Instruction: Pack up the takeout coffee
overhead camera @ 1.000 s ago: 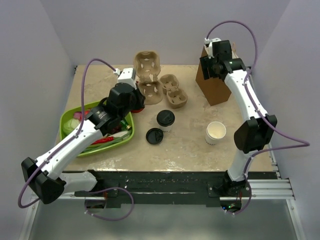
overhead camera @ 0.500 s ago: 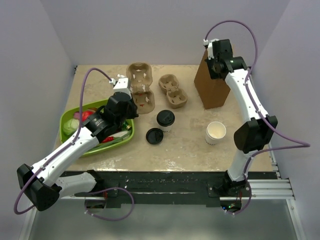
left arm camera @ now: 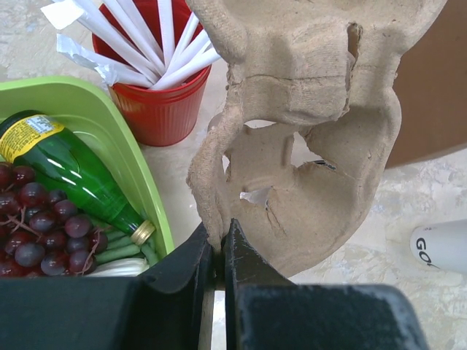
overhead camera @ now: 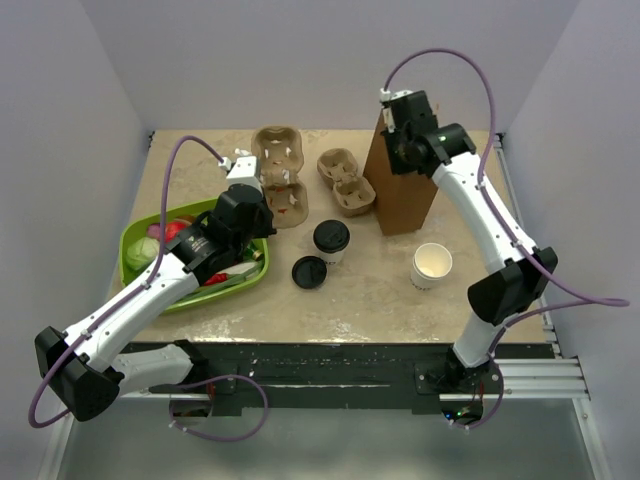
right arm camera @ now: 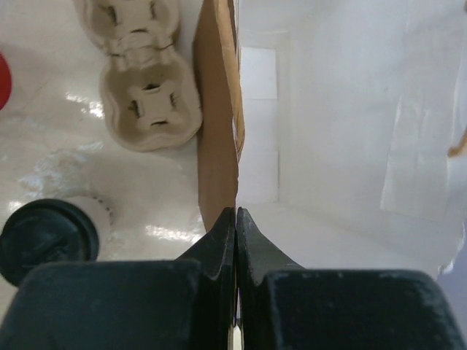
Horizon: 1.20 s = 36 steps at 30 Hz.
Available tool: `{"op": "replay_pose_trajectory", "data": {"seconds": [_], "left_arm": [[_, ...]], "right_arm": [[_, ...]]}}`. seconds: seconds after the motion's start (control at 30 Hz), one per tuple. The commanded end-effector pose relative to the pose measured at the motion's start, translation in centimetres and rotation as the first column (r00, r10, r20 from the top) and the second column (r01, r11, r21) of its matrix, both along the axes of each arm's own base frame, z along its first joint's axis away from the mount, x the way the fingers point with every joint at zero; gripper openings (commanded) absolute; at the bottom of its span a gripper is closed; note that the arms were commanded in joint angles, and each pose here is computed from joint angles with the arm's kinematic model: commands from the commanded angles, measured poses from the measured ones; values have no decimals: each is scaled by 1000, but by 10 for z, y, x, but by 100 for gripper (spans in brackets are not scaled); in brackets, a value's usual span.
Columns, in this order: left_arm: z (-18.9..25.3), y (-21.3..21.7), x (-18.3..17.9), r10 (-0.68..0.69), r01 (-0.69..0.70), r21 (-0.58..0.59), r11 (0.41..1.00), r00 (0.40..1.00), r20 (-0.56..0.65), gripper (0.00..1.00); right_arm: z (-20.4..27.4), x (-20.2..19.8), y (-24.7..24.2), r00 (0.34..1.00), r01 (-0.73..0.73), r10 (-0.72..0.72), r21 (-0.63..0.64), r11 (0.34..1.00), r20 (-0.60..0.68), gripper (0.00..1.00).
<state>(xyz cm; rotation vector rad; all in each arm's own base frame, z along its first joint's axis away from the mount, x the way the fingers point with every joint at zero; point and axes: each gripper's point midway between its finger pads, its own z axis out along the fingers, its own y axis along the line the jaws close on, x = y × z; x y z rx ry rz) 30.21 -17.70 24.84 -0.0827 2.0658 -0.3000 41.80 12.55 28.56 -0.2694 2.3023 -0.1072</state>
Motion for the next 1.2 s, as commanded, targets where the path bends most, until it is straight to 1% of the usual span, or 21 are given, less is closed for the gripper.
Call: {"op": "replay_pose_trajectory", "data": {"seconds": [0.0, 0.03, 0.1, 0.13, 0.17, 0.2, 0.23, 0.3, 0.47, 0.6, 0.7, 0.73, 0.9, 0.97, 1.0, 1.03, 1.07, 1.1, 1.17], "left_arm": [[4, 2, -1, 8, -8, -8, 1000, 1000, 12, 0], [5, 1, -2, 1, -1, -15, 1000, 1000, 10, 0], [6, 0, -4, -6, 6, -23, 1000, 1000, 12, 0], [8, 0, -4, -11, 11, -29, 1000, 1000, 13, 0], [8, 0, -4, -12, 13, -32, 999, 1000, 15, 0], [9, 0, -5, -14, 14, -34, 999, 1000, 17, 0], [9, 0, -5, -16, 17, -33, 999, 1000, 14, 0], [10, -1, -6, -21, 21, -35, 999, 1000, 13, 0], [9, 0, -8, -21, 21, -34, 999, 1000, 2, 0], [9, 0, -9, -22, 22, -36, 999, 1000, 0, 0], [8, 0, -9, -19, 19, -31, 999, 1000, -1, 0], [8, 0, -8, -16, 16, -30, 999, 1000, -1, 0], [8, -3, -6, -24, 24, -27, 999, 1000, -4, 0], [11, -6, -4, -32, 32, -33, 999, 999, -1, 0], [12, -8, -3, -40, 40, -36, 999, 999, 1, 0], [15, -10, -2, -47, 48, -40, 998, 999, 6, 0], [16, -11, -2, -52, 52, -39, 998, 999, 8, 0], [19, -14, -2, -63, 64, -48, 997, 998, 13, 0], [22, -18, 0, -79, 80, -55, 995, 997, 18, 0]], "right_arm": [[3, -30, 9, 994, 109, -109, 30, 994, 7, 0], [7, -35, 12, 991, 128, -129, 55, 990, 23, 0], [-6, -45, 23, 993, 119, -119, 66, 991, 2, 0], [-2, -48, 29, 992, 122, -125, 113, 986, 22, 0], [-15, -54, 35, 994, 109, -109, 123, 986, -11, 0], [-16, -59, 41, 995, 103, -103, 132, 986, -11, 0], [-12, -63, 42, 993, 116, -117, 156, 981, -1, 0], [-19, -71, 47, 994, 108, -107, 165, 980, -17, 0], [-13, -91, 50, 994, 106, -100, 224, 969, -37, 0], [-11, -106, 58, 995, 83, -62, 280, 956, -83, 0], [-14, -116, 61, 992, 66, -32, 293, 954, -119, 0], [-17, -123, 68, 989, 41, 6, 314, 948, -150, 0], [-24, -140, 83, 976, -17, 91, 348, 937, -197, 0], [-22, -142, 83, 976, -27, 99, 346, 938, -193, 7], [-19, -140, 83, 979, -44, 110, 346, 937, -173, 23], [-12, -138, 82, 983, -50, 108, 351, 935, -146, 31], [-6, -136, 80, 988, -59, 105, 348, 936, -117, 34], [4, -131, 79, 990, -95, 125, 339, 936, -69, 40], [30, -130, 76, 986, -167, 163, 342, 925, 39, 46]]}}
